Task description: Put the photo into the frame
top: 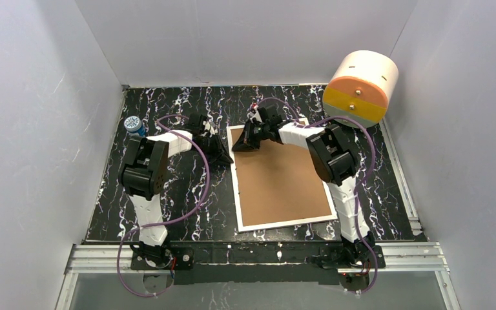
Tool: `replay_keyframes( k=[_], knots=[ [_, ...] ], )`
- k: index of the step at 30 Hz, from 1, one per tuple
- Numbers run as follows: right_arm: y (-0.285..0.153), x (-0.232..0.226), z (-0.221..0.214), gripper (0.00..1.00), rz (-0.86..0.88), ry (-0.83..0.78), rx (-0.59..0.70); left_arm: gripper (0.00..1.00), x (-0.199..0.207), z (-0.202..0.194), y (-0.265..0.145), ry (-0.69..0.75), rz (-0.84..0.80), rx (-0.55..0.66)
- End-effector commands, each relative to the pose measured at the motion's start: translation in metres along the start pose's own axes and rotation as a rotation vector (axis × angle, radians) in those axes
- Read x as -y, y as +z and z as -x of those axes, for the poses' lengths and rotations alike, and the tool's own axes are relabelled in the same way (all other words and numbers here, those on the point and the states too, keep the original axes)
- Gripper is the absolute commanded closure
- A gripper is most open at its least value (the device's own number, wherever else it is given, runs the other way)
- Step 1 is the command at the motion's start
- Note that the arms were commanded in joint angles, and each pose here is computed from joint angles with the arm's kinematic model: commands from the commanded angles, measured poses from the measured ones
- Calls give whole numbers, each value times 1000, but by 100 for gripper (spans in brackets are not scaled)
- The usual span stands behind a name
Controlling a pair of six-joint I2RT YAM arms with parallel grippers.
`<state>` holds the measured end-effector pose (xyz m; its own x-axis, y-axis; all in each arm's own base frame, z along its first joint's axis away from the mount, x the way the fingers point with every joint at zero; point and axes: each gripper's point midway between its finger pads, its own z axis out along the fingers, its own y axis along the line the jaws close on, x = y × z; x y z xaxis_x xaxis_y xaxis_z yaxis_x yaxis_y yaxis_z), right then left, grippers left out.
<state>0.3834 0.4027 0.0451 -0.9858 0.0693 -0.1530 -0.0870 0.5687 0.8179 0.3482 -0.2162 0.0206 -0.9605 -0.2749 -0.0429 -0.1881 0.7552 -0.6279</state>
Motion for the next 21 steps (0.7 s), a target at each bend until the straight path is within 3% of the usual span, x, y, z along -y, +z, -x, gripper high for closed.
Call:
replay_keyframes(
  k=[1,9,21],
  knots=[
    [1,-38,25,97,136,-55,65,88,-57,-28,13,-34,214,-81],
    [10,-31,34,92,121,-41,76,90,-65,-34,15,-44,242,-107],
    [13,13,34,94,22,31,67,90,-67,-37,17,-49,242,-117]
  ],
)
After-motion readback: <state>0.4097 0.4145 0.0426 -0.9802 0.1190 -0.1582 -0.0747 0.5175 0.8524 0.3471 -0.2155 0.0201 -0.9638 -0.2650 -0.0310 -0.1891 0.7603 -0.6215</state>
